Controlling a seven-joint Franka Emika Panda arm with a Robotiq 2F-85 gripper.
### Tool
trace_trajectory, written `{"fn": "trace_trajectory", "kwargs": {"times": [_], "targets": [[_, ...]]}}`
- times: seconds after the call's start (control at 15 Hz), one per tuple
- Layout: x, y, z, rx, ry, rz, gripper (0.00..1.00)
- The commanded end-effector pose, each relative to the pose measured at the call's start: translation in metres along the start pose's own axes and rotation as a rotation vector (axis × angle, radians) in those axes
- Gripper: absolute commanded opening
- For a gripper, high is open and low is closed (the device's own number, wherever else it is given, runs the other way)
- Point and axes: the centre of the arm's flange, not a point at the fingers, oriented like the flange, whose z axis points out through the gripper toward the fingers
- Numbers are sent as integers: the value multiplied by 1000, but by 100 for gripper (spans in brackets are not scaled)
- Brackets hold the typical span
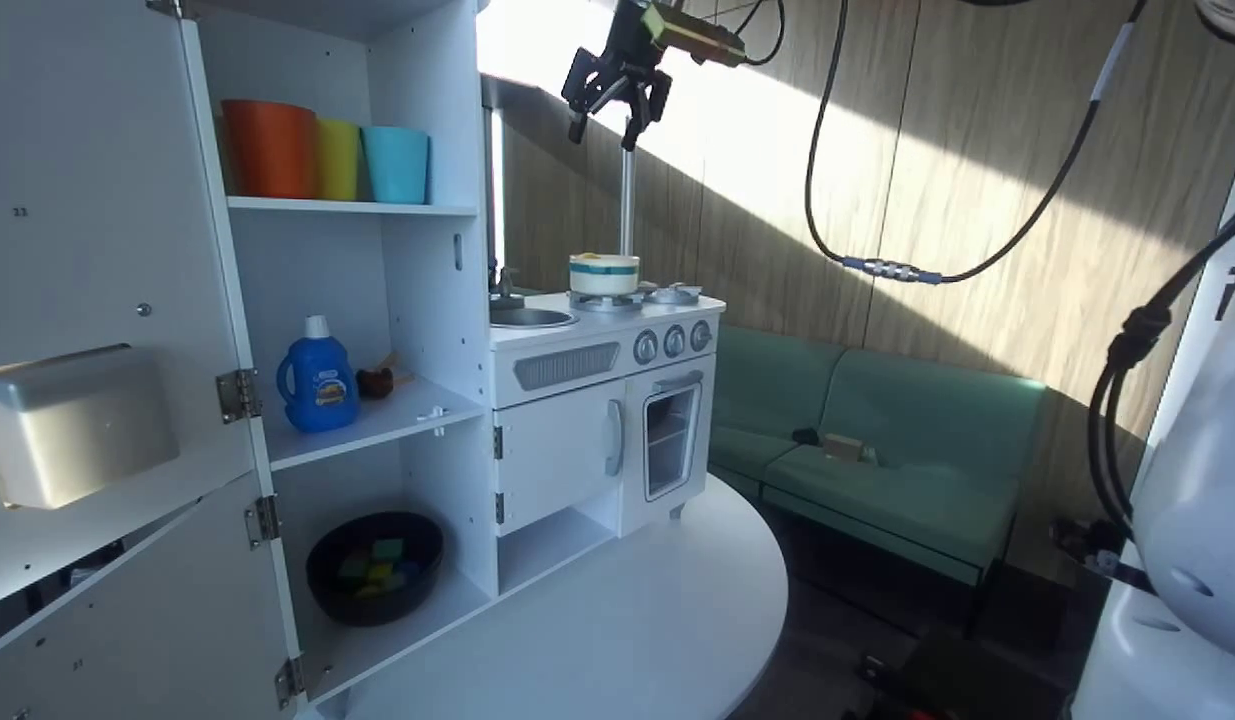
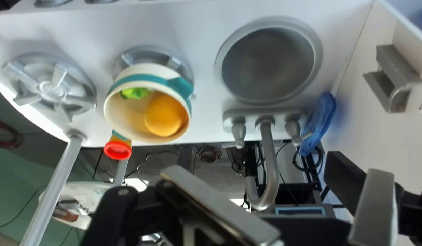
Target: Remove the white towel from on top of the cabinet an use it to wipe the counter
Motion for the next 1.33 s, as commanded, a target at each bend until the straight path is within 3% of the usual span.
{"fn": "trace_trajectory", "kwargs": {"times": [0.0, 0.33, 0.8, 1.27], "targets": [[83, 14, -14, -25, 191, 42, 100], [137, 9, -40, 25, 414, 112, 100], [146, -25, -111, 110, 571, 64, 100], [157, -88, -120, 398, 618, -81, 100]]}}
